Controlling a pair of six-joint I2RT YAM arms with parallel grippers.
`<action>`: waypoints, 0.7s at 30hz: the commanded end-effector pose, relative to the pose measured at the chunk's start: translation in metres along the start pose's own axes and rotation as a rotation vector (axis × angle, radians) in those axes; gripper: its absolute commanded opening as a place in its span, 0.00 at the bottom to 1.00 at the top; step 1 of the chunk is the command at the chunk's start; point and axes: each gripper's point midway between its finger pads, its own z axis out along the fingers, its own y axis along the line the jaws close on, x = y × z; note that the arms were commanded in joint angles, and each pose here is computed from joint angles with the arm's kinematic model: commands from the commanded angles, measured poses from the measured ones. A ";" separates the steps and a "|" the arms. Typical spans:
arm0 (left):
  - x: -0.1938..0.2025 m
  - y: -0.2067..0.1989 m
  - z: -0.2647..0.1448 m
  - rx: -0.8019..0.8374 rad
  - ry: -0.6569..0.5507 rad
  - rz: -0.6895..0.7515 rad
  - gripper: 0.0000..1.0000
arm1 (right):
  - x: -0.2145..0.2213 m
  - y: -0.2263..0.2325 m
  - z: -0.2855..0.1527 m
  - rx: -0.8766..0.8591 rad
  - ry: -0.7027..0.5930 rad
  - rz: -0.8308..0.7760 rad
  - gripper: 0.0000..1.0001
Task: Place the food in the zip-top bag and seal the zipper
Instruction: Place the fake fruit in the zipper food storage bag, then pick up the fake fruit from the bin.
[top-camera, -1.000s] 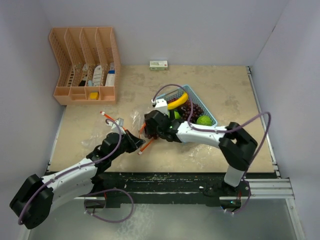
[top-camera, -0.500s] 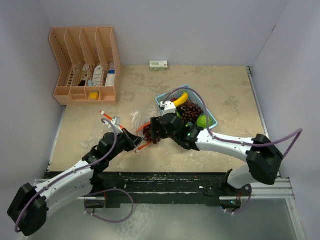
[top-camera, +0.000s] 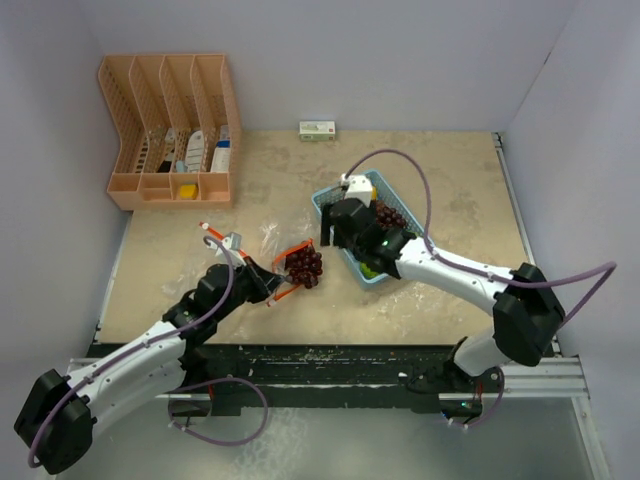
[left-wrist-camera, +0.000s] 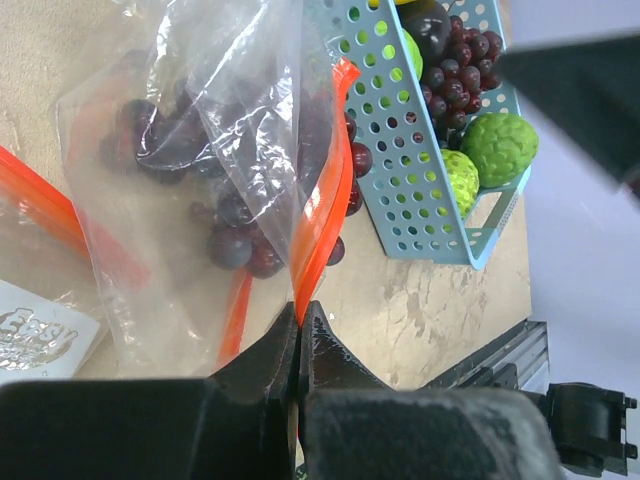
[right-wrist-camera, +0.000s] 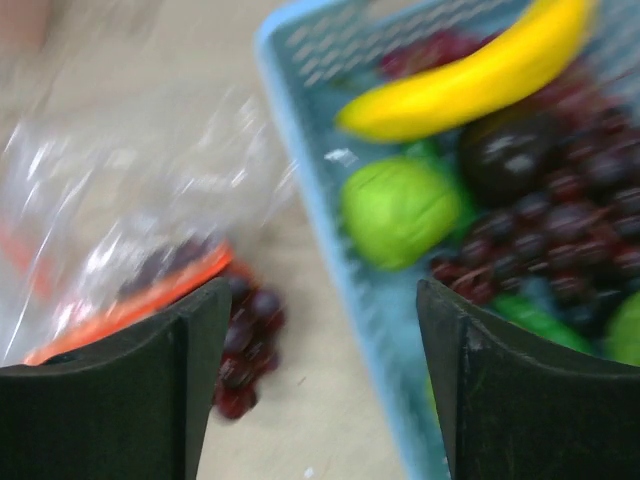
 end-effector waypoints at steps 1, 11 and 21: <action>-0.013 -0.024 0.001 0.073 -0.034 0.025 0.00 | -0.049 -0.068 -0.001 0.261 -0.077 0.075 0.83; -0.013 -0.031 0.000 0.112 -0.031 0.045 0.00 | -0.027 -0.137 0.051 0.441 0.054 0.147 0.92; -0.010 -0.030 -0.002 0.131 -0.030 0.046 0.00 | 0.004 -0.172 0.069 0.567 0.112 0.159 0.90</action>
